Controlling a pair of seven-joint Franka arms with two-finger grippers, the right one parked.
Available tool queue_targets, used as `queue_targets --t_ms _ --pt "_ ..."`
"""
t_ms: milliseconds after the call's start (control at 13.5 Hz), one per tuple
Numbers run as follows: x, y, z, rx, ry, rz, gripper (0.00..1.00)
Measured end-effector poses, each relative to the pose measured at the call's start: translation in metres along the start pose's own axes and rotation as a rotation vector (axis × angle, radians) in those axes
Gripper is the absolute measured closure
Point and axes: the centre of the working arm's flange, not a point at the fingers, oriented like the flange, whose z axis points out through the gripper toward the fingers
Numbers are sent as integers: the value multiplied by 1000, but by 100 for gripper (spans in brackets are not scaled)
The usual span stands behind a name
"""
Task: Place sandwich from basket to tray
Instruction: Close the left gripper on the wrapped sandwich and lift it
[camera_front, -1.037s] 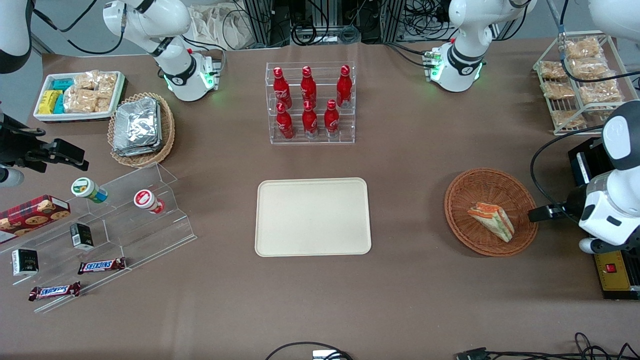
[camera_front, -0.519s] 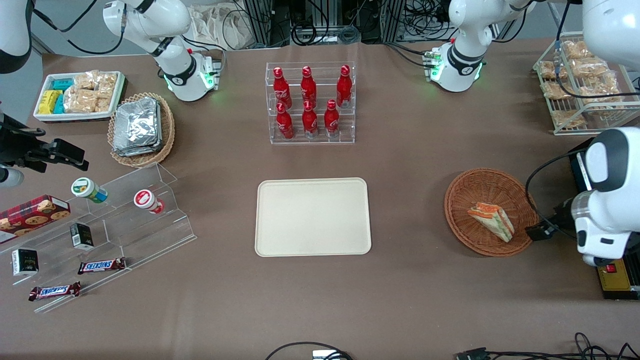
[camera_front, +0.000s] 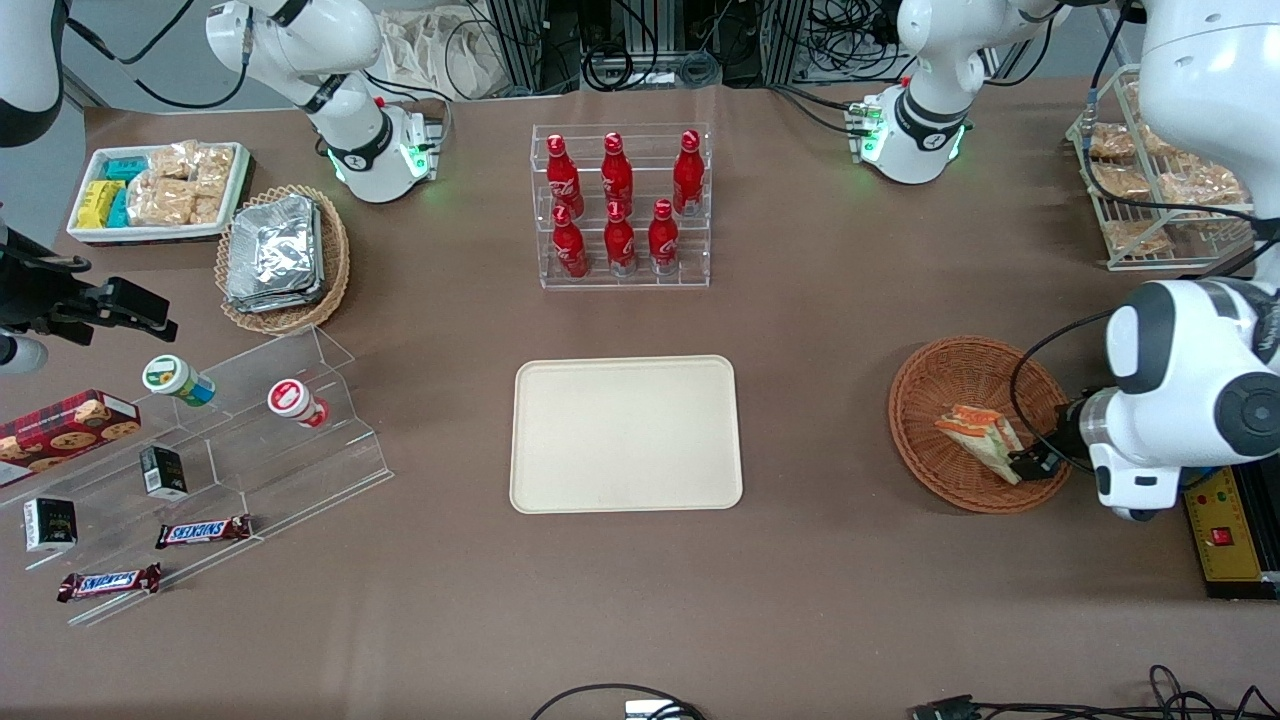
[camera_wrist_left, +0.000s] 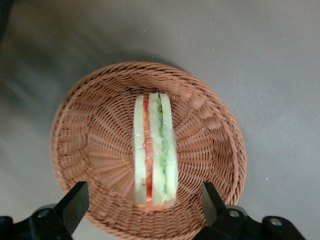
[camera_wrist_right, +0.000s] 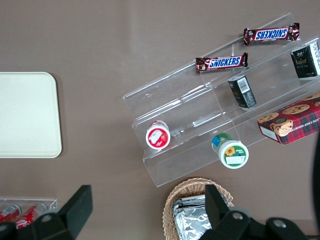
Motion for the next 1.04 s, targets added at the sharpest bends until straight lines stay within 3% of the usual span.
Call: queue_targets --t_ms 222,815,963,1037 --pt "-4 6 39 -18 3 -33 0" --pt "-14 -6 100 37 -57 -42 0" --pt "-14 -6 102 39 -59 -42 4" --pt "-14 -6 102 38 -58 -42 15"
